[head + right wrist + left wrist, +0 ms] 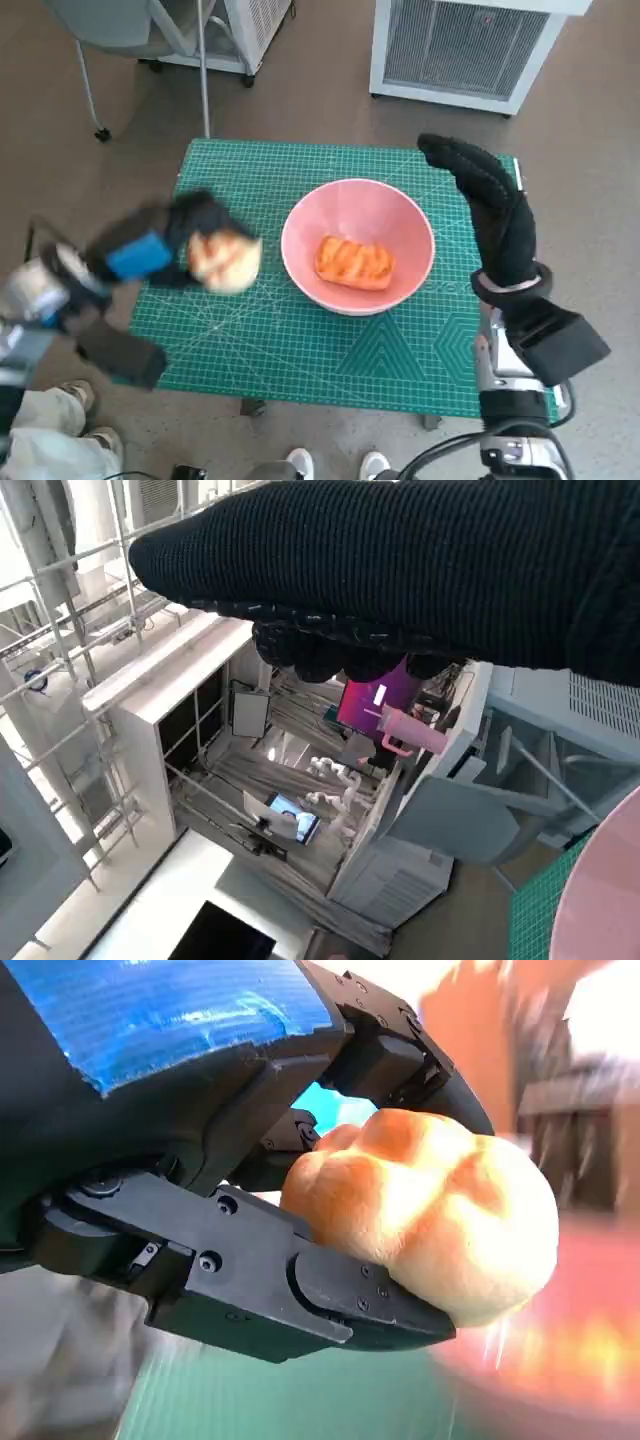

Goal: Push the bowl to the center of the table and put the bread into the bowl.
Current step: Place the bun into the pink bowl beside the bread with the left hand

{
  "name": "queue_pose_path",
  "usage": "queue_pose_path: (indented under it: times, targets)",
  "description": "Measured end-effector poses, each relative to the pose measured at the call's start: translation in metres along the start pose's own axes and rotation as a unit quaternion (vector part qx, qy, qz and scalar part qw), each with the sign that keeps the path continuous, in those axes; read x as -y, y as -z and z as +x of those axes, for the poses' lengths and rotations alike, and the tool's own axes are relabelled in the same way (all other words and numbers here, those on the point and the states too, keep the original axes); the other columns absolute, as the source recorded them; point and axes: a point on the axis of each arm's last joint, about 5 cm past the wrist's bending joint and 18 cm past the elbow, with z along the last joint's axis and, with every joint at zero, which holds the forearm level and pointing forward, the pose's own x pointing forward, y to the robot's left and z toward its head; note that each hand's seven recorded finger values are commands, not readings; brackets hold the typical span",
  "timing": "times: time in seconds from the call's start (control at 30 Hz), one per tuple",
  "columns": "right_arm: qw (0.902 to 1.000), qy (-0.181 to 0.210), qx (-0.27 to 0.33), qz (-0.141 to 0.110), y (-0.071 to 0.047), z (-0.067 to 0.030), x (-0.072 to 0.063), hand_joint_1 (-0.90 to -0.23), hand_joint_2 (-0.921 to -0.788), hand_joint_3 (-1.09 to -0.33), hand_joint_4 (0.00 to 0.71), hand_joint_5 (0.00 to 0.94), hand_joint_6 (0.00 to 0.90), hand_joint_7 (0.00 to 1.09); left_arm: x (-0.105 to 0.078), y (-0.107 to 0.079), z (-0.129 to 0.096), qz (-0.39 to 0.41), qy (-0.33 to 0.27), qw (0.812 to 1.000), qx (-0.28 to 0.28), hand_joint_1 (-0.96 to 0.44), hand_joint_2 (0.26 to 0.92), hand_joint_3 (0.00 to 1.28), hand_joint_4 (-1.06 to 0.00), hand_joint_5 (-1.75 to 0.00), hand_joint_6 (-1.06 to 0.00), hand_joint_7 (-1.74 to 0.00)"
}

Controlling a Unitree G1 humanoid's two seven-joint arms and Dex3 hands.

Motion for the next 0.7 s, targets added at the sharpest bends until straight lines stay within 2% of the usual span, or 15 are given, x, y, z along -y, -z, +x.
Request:
queue_pose_path:
  times: [0.13, 0.3, 0.47, 0.7]
  targets:
    - [1.0000, 0.000, 0.000, 0.000, 0.001, -0.0003, 0.000, -0.659, -0.921, -0.807, 0.248, 0.002, -0.001, 0.64, -0.004, -0.011, 0.029, -0.004, -0.045, 0.998, 0.032, 0.00, 0.921, 0.13, -0.62, -1.20, -0.56, -1.28]
    - [1.0000, -0.001, 0.002, -0.001, 0.002, -0.0009, -0.001, -0.661, -0.921, -0.806, 0.248, 0.003, -0.001, 0.64, 0.004, -0.028, 0.064, -0.025, -0.067, 0.995, 0.072, 0.00, 0.920, 0.13, -0.62, -1.20, -0.55, -1.28]
    - [1.0000, -0.001, 0.004, -0.004, 0.002, -0.0017, 0.000, -0.660, -0.921, -0.806, 0.247, 0.002, -0.001, 0.64, 0.016, -0.040, 0.086, -0.042, -0.051, 0.993, 0.099, 0.00, 0.921, 0.12, -0.63, -1.19, -0.57, -1.26]
    - [1.0000, -0.002, 0.004, -0.006, 0.001, -0.0024, 0.001, -0.658, -0.921, -0.810, 0.245, 0.001, -0.001, 0.64, 0.030, -0.044, 0.104, -0.046, -0.006, 0.993, 0.111, 0.00, 0.921, 0.12, -0.61, -1.19, -0.57, -1.28]
